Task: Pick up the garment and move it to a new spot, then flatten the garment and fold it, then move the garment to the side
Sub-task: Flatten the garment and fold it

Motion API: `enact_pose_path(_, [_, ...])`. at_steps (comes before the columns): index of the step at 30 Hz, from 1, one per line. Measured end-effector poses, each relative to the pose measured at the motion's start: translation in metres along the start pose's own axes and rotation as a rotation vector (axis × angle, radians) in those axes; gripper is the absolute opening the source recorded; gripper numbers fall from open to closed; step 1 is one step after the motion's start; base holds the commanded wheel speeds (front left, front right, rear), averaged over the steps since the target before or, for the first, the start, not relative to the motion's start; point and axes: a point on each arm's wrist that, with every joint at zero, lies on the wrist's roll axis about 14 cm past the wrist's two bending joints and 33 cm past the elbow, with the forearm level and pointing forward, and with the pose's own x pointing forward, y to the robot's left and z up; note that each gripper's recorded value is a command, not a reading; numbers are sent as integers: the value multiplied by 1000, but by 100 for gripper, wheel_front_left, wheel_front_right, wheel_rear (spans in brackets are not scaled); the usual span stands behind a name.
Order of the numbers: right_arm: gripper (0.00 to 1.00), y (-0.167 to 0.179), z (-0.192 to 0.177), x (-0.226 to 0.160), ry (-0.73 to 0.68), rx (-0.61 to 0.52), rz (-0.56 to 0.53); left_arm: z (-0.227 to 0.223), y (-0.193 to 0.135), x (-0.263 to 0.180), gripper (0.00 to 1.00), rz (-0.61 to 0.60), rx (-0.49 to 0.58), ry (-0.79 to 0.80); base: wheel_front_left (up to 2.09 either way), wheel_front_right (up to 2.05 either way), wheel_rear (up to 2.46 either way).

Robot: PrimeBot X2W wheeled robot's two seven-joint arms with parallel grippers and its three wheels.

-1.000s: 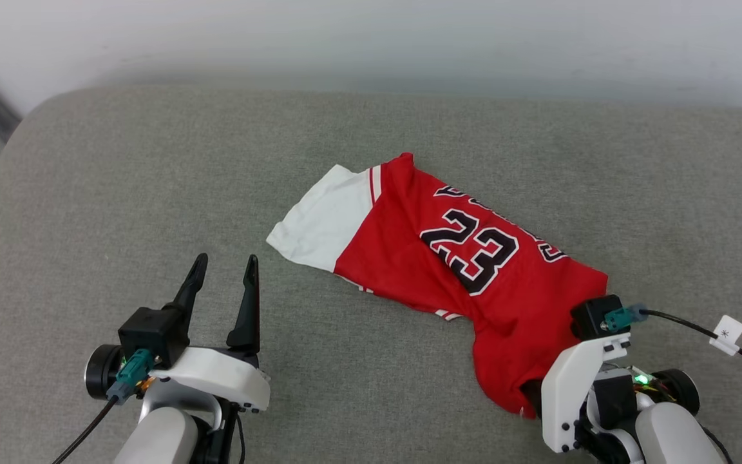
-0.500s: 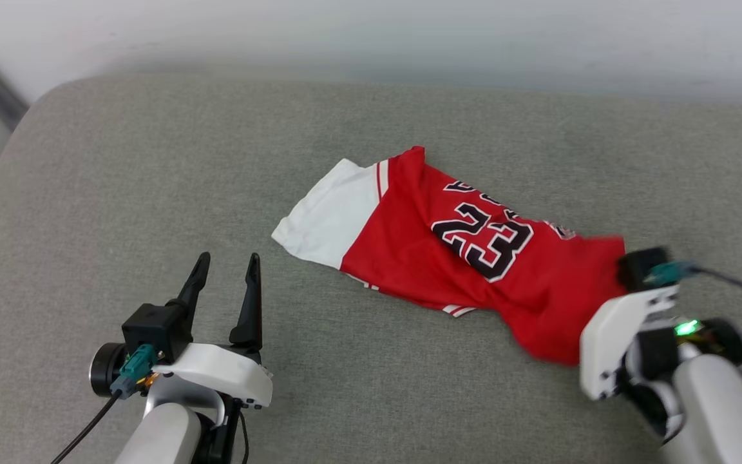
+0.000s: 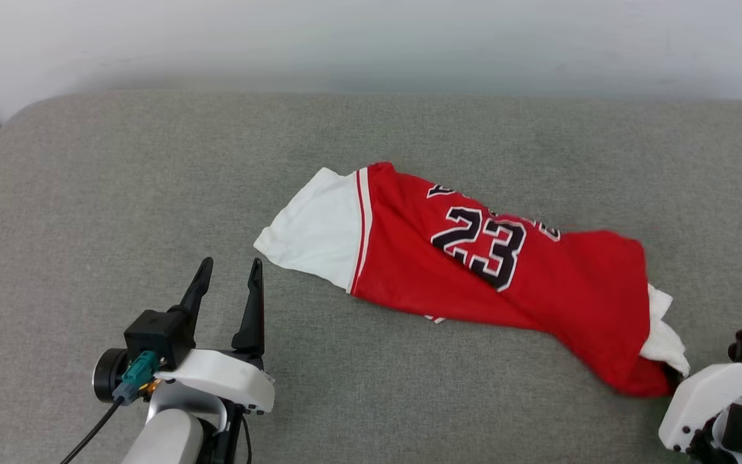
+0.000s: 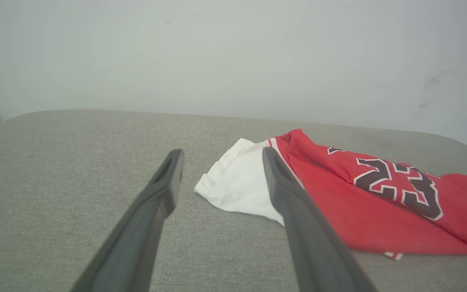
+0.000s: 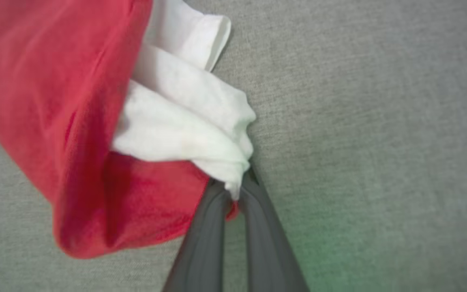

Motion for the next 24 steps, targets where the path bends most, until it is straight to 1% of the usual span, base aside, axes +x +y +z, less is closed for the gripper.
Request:
enact_pose_path(2, [0,-4,-7,2,-5,40,-9,0,0,0,100,1,-1,0,0,0,0])
enact_pose_path(3, [6,-4,-8,2,-17,49,-11,0,0,0,100,2,0,1,0,0,0])
enact_pose_path(4, [75,-4,-8,2,-34,65,-10,-1,1,0,100,3,1,1,0,0,0])
enact_pose_path(5, [100,-3,-7,2,-58,83,-8,0,0,1,100,1,1,0,0,0,0])
enact_pose_path(7, [100,0,-1,0,-115,97,2,0,-1,1,100,-3,1,0,0,0,0])
enact_pose_path(12, [100,3,39,-15,-325,130,20,2,-4,-4,100,-9,6,-4,0,0,0])
enact_pose_path(14, [100,4,52,-24,-376,127,32,6,-5,-6,100,-10,7,-15,0,0,0])
enact_pose_path(16, [100,4,61,-32,-396,120,42,6,-5,-10,100,-10,7,-15,0,0,0])
enact_pose_path(19, [100,8,66,-38,-359,103,65,10,-7,-13,100,-11,6,-27,0,0,0])
enact_pose_path(24, [100,20,63,-29,-181,54,110,12,-9,-14,100,-18,6,-30,0,0,0])
